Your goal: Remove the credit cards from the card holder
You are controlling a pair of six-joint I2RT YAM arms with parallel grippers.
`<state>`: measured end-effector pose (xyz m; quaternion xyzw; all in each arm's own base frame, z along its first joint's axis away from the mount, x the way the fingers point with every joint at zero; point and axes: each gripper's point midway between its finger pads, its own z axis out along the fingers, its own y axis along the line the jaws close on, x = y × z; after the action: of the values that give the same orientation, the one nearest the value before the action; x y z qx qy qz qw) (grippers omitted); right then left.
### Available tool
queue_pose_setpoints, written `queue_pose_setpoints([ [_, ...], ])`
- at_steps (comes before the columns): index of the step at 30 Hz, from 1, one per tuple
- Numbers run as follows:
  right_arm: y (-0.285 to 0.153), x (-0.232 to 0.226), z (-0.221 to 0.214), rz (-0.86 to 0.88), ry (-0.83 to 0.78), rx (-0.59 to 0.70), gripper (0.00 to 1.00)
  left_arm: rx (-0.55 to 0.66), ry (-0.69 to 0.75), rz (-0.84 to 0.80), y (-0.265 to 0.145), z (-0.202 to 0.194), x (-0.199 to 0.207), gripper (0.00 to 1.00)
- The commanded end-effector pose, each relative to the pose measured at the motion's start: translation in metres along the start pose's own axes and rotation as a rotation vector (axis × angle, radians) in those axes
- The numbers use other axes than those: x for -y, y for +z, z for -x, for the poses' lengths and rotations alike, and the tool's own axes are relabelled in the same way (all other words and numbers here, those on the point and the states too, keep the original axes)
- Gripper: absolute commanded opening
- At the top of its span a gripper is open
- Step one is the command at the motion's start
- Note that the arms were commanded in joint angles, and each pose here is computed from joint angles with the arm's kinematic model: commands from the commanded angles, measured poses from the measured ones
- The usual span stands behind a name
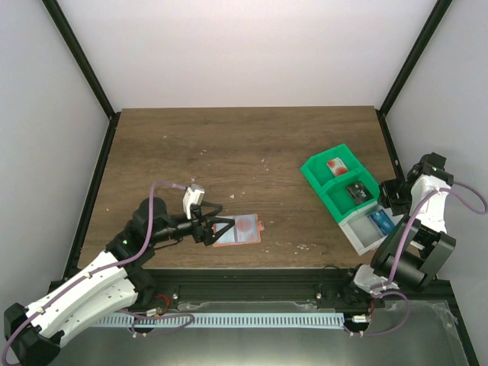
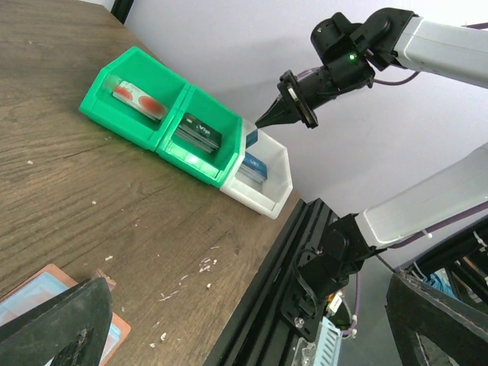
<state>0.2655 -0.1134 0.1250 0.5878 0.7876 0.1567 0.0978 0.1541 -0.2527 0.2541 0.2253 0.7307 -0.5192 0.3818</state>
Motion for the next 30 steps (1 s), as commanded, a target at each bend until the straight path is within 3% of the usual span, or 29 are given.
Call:
queue_pose_setpoints([
  [1, -0.007, 0.005, 0.006, -0.012, 0.012, 0.079, 0.0, 0.007, 0.01, -0.017, -0.001, 0.0, 0.003, 1.0],
  [9, 0.007, 0.02, 0.004, -0.054, 0.028, 0.074, 0.0, 0.007, 0.009, -0.02, -0.002, -0.001, 0.004, 1.0],
  [23, -0.009, 0.046, 0.029, -0.257, -0.001, 0.199, 0.0, 0.008, 0.005, -0.021, -0.004, -0.003, 0.004, 1.0],
  [30, -0.034, -0.001, 0.023, -0.024, -0.027, 0.195, 0.0, 0.006, 0.006, -0.025, -0.003, -0.003, 0.005, 1.0],
])
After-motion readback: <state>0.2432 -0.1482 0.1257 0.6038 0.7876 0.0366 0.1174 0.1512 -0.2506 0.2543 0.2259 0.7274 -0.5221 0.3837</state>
